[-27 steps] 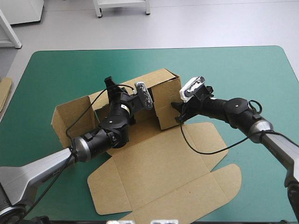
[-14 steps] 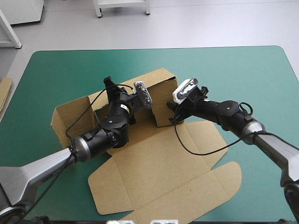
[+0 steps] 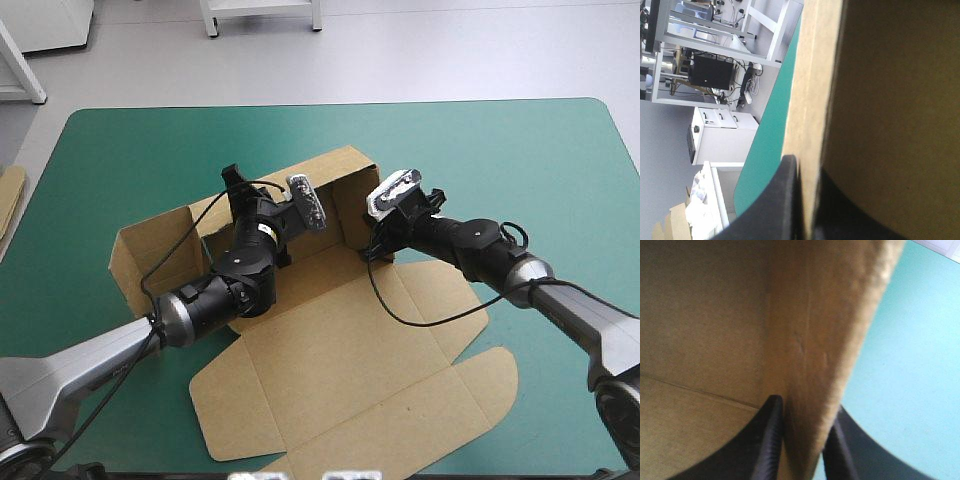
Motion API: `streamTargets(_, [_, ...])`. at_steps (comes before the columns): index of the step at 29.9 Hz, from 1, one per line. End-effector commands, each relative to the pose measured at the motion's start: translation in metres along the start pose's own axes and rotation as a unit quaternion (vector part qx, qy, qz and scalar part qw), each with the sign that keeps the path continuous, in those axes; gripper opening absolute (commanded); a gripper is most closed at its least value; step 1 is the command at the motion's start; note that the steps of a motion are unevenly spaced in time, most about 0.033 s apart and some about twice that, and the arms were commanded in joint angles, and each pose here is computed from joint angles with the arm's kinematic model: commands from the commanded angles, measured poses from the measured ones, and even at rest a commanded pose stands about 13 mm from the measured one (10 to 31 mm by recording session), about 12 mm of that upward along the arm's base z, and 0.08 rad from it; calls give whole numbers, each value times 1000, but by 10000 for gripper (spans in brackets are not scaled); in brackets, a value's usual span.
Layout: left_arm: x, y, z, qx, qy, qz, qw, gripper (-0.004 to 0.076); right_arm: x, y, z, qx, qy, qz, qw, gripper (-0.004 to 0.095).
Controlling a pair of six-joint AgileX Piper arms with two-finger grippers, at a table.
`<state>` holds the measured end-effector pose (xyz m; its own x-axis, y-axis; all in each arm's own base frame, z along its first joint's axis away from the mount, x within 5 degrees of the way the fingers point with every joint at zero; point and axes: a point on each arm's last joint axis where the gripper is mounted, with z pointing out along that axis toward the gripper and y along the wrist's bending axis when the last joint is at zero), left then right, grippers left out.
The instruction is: Fold the box
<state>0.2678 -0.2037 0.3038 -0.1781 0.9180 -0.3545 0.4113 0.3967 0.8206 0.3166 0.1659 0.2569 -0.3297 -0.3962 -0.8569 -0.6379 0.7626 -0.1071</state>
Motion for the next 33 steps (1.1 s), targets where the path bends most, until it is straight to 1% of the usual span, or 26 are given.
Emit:
streamTargets(1, [-4,14,-11,-7,-18,-46,999,-8,-19,3,-10,-6,-32,-7,999,-20])
streamTargets(3, [-4,14,-11,-7,-18,-46,999,-8,-19,5,-10,-9,-32,-4,999,0])
streamTargets(9, [-3,13,-11,-2,-15,-51,999,-8,-20,7,-10,-10,-33,3,999,0])
streamTargets(17, [-1,5,-12,51,1,-46,998,-1,-20,7,-10,-13,-32,17,999,0])
streamTargets(19, [-2,4,-13,66,4,-50,997,36,-20,7,-10,-13,-32,18,999,0])
streamTargets(20, [-2,4,-15,72,3,-51,996,69,-20,7,-10,-13,-32,18,999,0])
streamTargets(22, [-4,7,-18,78,-2,-58,995,150,-20,7,-10,-11,-32,23,999,0])
streamTargets(23, [-5,8,-20,80,-4,-58,995,214,-20,7,-10,-11,-32,25,999,0])
streamTargets(26, [-6,14,-23,78,-7,-66,995,341,-20,7,-10,-11,-32,29,999,0])
streamTargets(29, [-7,12,-27,77,-3,-61,995,388,-20,6,-10,-7,-32,31,999,0])
streamTargets(33, [-8,8,-31,81,2,-57,995,389,-20,5,-10,-1,-32,38,999,0])
